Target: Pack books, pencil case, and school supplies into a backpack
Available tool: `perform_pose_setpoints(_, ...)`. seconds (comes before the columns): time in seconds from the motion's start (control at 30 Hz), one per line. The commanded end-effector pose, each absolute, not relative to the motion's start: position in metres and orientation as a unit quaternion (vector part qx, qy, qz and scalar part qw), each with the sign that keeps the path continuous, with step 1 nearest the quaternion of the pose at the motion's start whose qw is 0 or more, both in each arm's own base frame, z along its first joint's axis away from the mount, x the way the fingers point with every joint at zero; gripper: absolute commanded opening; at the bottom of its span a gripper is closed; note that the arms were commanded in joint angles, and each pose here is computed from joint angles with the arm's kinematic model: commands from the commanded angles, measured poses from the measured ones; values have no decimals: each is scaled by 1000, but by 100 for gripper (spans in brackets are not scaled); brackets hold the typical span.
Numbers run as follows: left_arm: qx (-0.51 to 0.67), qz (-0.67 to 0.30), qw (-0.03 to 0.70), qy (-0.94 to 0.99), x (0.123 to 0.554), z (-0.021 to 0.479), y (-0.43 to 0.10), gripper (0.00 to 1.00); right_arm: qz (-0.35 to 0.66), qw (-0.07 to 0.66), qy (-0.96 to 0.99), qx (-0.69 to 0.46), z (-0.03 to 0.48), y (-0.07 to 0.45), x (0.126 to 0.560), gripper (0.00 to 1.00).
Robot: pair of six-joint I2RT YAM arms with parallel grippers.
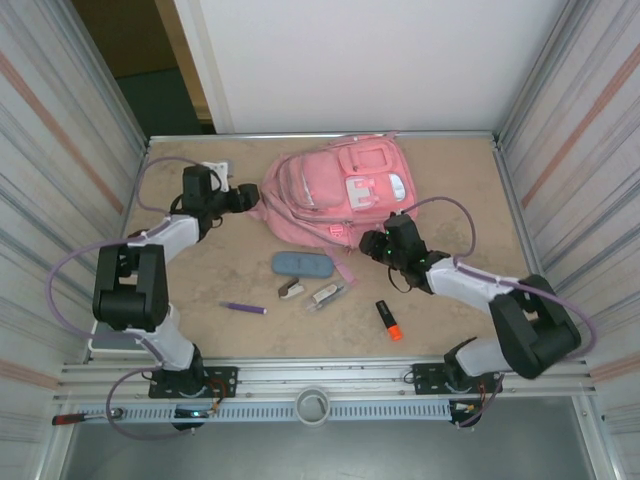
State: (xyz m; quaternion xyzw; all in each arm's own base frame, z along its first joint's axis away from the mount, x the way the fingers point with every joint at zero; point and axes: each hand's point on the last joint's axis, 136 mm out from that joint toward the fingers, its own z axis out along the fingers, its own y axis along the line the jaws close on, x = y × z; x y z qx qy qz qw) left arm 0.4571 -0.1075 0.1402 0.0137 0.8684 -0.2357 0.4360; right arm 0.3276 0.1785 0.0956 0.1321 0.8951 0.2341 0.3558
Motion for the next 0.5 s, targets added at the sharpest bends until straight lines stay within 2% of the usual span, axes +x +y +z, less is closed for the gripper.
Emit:
perform_pose_setpoints(0.0,6,-226,483,846,450,175,-128,72,187,415,886,91,128,159,323,50)
perform_pose_setpoints(0.13,76,-195,481,852,427,180,-188,74,208,427,879,46,149,171,338,53)
perform_pose_setpoints(0.33,171,-117,472,857,393,172,-267,76,281,380,877,87,137,163,371,52)
perform_pose_setpoints(0.47,200,-85,454,864,378,160,-304,76,310,322,886,127,111,151,383,48)
